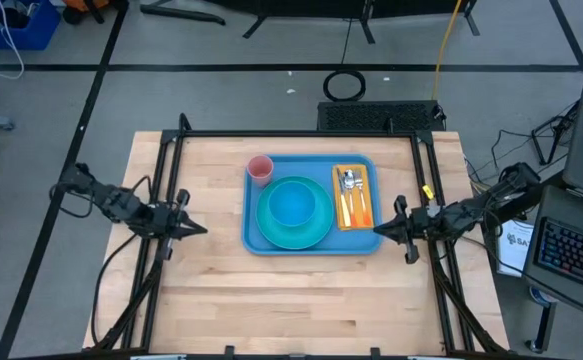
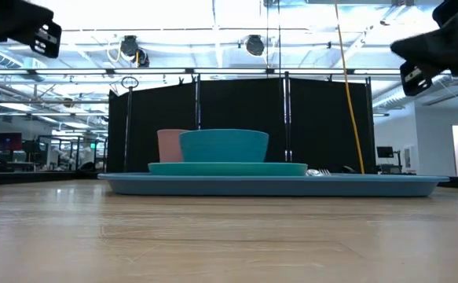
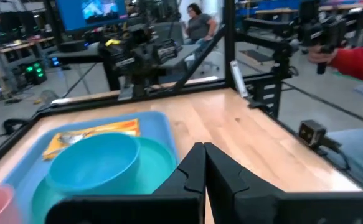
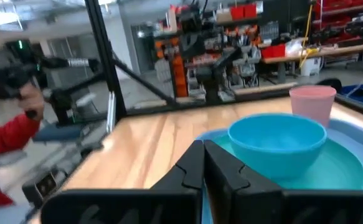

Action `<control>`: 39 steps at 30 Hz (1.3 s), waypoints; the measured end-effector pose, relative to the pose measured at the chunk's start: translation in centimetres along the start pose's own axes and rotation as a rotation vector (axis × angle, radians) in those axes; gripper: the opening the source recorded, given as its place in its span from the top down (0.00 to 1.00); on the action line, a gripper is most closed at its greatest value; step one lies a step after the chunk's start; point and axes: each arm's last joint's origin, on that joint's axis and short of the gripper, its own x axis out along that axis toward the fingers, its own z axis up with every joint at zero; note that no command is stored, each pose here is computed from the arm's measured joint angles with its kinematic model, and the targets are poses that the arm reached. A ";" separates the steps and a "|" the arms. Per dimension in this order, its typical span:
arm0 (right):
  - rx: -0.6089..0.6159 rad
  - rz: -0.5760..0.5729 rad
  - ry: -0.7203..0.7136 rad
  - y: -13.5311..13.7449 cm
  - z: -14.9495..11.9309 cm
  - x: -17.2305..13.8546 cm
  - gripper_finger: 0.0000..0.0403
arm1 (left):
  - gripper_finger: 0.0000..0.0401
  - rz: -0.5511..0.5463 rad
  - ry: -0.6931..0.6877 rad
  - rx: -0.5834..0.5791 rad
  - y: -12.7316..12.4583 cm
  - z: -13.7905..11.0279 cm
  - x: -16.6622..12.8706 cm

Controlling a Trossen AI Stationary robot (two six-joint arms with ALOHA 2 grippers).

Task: Set up tray
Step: Return to Home Position

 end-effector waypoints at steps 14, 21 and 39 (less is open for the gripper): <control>-0.044 -0.138 -0.003 -1.1 -0.2 -1.3 1.00 | 0.96 0.227 -0.014 -0.071 1.3 -0.6 -1.5; -0.075 -0.162 -0.008 -1.1 -0.1 -1.3 1.00 | 0.99 0.162 0.001 -0.080 1.1 -0.7 -1.2; -0.013 -0.152 -0.076 -1.0 0.6 -1.2 1.00 | 0.87 0.160 0.077 -0.045 0.9 -1.2 -0.7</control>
